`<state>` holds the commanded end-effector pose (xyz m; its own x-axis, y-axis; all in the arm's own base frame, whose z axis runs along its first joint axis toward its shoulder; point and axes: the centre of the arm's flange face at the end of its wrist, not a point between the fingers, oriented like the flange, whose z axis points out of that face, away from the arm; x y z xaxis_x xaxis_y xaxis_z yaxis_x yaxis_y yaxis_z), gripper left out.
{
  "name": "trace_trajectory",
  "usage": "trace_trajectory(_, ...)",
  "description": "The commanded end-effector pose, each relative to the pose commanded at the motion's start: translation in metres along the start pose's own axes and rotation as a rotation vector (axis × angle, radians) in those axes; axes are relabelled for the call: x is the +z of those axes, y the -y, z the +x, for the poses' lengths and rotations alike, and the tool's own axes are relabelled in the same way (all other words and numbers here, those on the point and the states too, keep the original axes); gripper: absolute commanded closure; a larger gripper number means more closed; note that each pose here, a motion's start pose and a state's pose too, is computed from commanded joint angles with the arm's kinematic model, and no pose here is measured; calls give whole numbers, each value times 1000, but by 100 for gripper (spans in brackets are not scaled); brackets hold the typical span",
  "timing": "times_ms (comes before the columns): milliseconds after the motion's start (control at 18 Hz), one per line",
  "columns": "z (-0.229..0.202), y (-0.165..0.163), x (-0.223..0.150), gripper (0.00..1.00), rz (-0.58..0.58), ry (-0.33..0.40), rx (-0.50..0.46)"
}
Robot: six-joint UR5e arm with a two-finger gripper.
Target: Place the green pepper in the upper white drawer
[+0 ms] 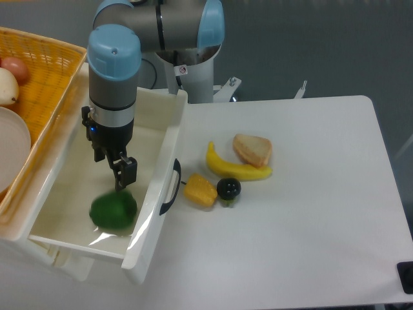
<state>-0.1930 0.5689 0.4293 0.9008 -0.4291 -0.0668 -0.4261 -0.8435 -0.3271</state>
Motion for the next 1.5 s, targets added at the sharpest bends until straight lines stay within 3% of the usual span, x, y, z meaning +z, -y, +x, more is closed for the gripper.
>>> trace_trajectory(389, -30, -3, -41, 5, 67, 98, -40)
trace_trajectory(611, -45, -20, -68, 5, 112, 129, -96)
trace_trajectory(944, -94, -77, -112, 0, 153, 209, -351)
trace_trajectory(1056, -110, -97, -125, 0, 208, 205, -466)
trace_trajectory(1500, -170, -234, -155, 0, 217, 278, -704)
